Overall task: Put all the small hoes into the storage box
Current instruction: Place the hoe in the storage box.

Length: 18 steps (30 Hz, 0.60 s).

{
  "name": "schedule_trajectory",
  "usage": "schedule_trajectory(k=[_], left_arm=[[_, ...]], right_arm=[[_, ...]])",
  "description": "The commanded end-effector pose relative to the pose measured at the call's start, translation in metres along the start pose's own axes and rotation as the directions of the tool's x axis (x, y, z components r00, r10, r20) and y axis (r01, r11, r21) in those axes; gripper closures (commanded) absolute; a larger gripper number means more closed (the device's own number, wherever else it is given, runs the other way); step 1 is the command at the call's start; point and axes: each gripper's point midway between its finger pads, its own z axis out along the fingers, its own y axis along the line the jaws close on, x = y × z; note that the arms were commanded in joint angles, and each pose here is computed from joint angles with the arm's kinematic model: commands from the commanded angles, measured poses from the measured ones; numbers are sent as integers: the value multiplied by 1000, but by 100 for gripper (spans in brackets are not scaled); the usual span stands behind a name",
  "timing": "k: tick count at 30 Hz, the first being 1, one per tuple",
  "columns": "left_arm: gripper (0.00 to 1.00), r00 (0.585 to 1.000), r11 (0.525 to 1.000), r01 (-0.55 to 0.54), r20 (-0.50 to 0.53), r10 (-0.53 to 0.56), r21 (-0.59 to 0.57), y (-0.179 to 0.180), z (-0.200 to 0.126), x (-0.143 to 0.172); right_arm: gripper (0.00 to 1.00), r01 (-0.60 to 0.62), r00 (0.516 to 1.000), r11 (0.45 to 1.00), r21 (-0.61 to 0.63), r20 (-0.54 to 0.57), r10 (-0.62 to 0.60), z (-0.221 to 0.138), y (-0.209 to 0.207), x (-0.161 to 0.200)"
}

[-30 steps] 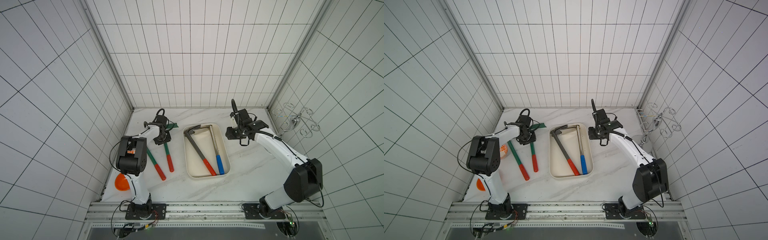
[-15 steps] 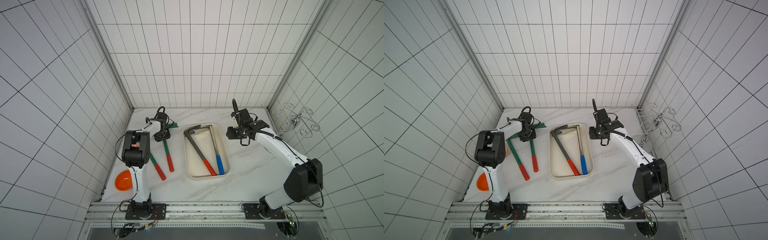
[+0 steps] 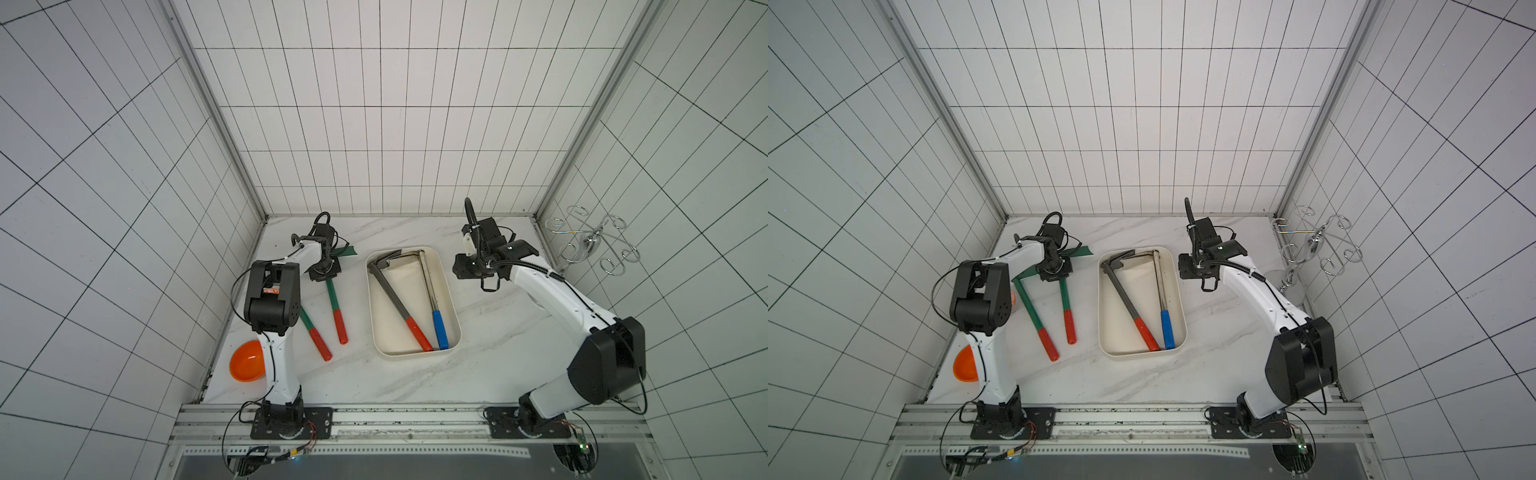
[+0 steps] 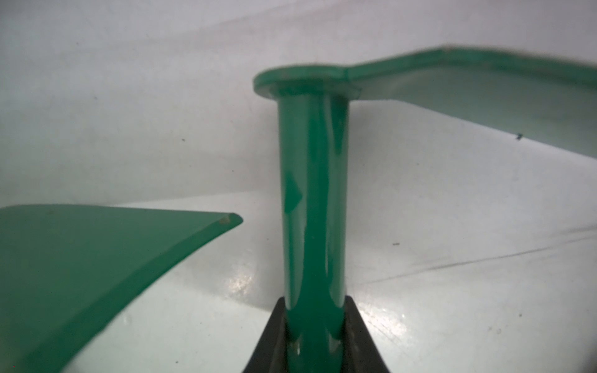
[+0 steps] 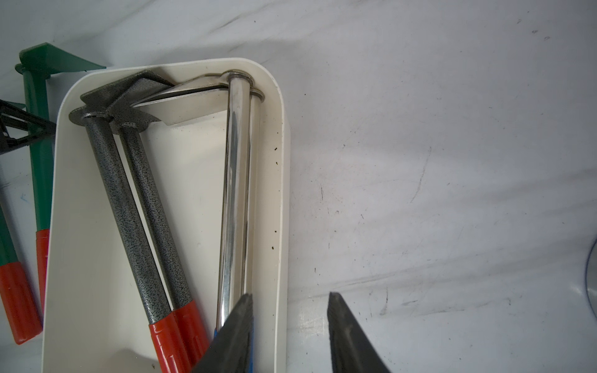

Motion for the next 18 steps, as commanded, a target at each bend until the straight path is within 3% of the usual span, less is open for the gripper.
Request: schedule_trajectory(k=[1,5,12,18], left_arm=[[87,1000,1000,-1,-5,1,13,0,-6,2],[100,999,999,22,38,-23,36,-1,-36,-4],[100,987,991,95,121,-107,99,-2,-107,-10],[100,980,983,131,133,-148,131,0,-150,1]], right_arm=[[60,-3,1000,1000,2,-15,3,-8,-6,10],[60,-7,1000,1000,0,-9,7,-10,-6,10],[60,-12,1000,1000,-3,-8,12,-12,-6,11],[60,-38,999,999,-18,12,39,-19,-3,7]])
